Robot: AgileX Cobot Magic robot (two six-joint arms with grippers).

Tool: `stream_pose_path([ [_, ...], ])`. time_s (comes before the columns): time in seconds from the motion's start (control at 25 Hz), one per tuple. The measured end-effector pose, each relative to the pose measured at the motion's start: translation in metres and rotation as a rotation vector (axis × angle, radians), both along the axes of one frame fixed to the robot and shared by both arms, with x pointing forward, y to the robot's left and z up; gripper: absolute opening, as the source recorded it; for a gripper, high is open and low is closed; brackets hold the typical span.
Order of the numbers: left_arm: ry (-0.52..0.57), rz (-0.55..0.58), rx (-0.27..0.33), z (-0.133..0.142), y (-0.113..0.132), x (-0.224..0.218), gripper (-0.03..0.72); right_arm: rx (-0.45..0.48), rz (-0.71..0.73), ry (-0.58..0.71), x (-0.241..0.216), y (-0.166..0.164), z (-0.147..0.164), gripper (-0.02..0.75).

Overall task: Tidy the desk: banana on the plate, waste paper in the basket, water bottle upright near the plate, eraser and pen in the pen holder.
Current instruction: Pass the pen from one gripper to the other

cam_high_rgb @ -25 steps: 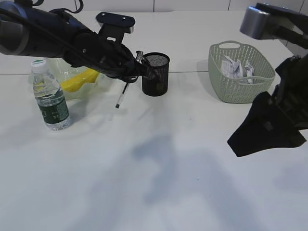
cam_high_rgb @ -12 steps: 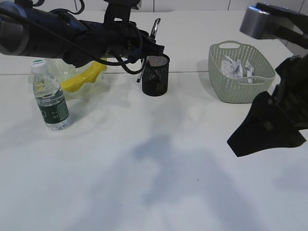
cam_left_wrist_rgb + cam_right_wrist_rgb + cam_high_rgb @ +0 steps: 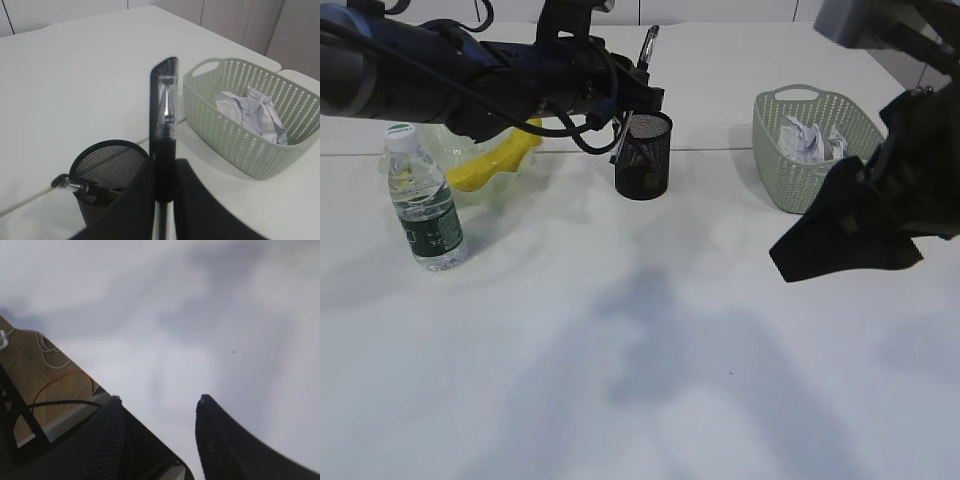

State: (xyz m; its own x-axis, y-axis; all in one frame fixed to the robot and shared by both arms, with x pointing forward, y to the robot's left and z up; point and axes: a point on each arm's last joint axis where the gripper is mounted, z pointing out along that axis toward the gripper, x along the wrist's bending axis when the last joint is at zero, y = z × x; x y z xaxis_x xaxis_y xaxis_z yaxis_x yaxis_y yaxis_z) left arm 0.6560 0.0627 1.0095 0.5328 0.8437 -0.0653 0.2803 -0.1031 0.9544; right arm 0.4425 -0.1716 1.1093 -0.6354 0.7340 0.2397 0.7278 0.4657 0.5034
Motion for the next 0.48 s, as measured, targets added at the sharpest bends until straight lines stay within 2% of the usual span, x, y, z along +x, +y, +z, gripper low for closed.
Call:
stream_pose_path([
  [0.2,-0.007,-0.017,-0.014,-0.004,0.017,-0.020,0.042,0.090,0.014,-0.089,0.006,0.007,0.007,0.356],
  [0.48,-0.081,-0.076,-0.061,0.009,0.043,-0.068,0.041,0.240,0.054,-0.263,0.014,0.017,0.022,0.356],
])
